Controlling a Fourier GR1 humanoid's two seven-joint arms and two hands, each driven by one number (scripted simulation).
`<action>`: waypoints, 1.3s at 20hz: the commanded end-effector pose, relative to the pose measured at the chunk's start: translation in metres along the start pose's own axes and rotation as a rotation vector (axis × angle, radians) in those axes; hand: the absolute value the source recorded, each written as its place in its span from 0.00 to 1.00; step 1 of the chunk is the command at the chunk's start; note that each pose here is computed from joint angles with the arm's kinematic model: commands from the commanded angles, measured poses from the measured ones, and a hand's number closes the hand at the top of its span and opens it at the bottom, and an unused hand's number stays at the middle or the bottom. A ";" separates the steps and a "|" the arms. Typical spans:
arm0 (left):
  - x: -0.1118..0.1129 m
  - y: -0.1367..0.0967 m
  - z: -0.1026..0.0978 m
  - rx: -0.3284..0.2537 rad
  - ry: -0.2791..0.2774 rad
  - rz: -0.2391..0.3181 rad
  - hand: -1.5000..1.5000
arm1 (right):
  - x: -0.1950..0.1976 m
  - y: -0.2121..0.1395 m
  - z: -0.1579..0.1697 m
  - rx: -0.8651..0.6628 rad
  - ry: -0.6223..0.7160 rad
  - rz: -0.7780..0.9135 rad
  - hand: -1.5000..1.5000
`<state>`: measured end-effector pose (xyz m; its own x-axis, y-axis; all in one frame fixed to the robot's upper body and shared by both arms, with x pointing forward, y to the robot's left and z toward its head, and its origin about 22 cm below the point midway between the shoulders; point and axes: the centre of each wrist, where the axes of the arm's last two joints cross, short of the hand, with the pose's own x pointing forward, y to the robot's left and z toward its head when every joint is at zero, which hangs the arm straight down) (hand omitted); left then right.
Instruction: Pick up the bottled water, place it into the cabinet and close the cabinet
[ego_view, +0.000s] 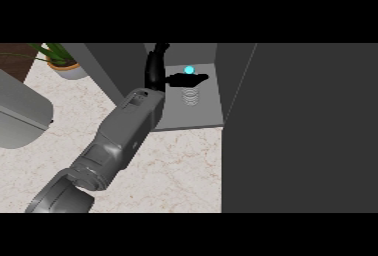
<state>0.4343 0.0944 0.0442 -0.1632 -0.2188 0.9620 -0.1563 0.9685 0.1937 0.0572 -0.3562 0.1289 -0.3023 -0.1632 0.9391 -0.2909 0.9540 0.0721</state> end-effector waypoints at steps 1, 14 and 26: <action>0.010 -0.004 -0.004 -0.005 -0.059 0.079 0.00 | 0.016 0.013 -0.009 0.027 -0.028 0.010 0.00; 0.008 -0.009 0.006 -0.056 -0.165 0.208 0.00 | 0.020 0.018 -0.019 0.028 -0.009 0.036 0.00; -0.004 -0.026 0.066 -0.145 -0.123 0.353 0.00 | 0.025 0.022 -0.013 -0.006 0.000 0.059 0.00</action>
<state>0.3964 0.0731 0.0297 -0.3220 0.0862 0.9428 0.0382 0.9962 -0.0780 0.0639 -0.3541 0.1346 -0.2927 -0.1564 0.9433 -0.2577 0.9629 0.0797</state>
